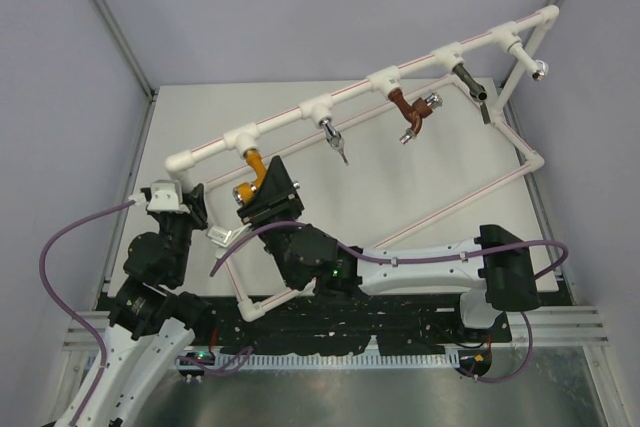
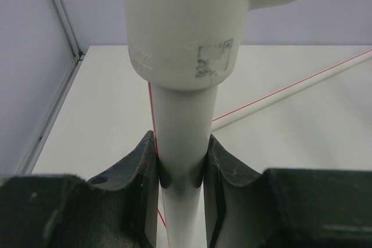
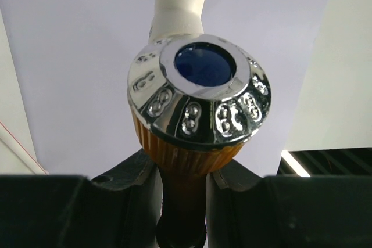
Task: Install the water faucets
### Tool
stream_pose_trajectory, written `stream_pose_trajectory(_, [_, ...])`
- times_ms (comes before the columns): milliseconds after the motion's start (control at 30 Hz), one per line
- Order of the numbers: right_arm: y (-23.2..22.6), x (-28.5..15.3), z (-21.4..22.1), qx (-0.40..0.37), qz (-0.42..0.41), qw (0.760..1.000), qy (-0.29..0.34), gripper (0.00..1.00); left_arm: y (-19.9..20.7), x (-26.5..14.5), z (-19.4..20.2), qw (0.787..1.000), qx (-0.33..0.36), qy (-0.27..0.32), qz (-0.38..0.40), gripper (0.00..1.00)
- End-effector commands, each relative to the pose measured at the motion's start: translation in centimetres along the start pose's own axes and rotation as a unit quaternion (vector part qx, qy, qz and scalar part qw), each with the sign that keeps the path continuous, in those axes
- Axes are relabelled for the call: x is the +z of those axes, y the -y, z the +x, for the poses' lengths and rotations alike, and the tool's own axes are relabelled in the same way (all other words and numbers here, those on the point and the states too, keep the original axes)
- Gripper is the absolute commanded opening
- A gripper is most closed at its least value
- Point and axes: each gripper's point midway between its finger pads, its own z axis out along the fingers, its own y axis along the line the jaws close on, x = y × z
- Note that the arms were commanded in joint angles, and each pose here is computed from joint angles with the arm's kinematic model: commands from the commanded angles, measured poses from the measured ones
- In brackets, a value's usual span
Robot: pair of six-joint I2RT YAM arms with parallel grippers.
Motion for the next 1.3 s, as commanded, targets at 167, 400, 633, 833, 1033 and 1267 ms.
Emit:
stream_pose_trajectory(167, [2.2,1.5,0.2,-0.002,-0.003,1.000,-0.019,0.05,1.4,-0.5,-1.0,0.999,-0.011,0.018,0.041,0.00])
stream_pose_trajectory(400, [1.6,2.1,-0.6,0.010,-0.016,1.000,-0.019,0.05,1.4,-0.5,-1.0,0.999,-0.013,0.019,0.043,0.00])
stream_pose_trajectory(633, [0.5,2.3,0.8,0.047,-0.025,0.998,-0.040,0.05,1.5,-0.5,-1.0,0.999,-0.012,0.018,0.044,0.00])
stream_pose_trajectory(833, [-0.2,1.9,2.9,0.092,-0.029,0.995,-0.032,0.05,1.5,-0.5,-1.0,0.999,-0.013,0.018,0.044,0.00])
stream_pose_trajectory(1033, [-0.7,2.0,3.5,0.102,-0.027,0.994,-0.029,0.05,1.5,-0.5,-1.0,0.999,-0.014,0.017,0.044,0.00])
stream_pose_trajectory(1267, [-0.6,2.4,2.9,0.107,-0.023,0.994,-0.030,0.05,1.6,-0.5,-0.9,0.999,-0.013,0.017,0.045,0.00])
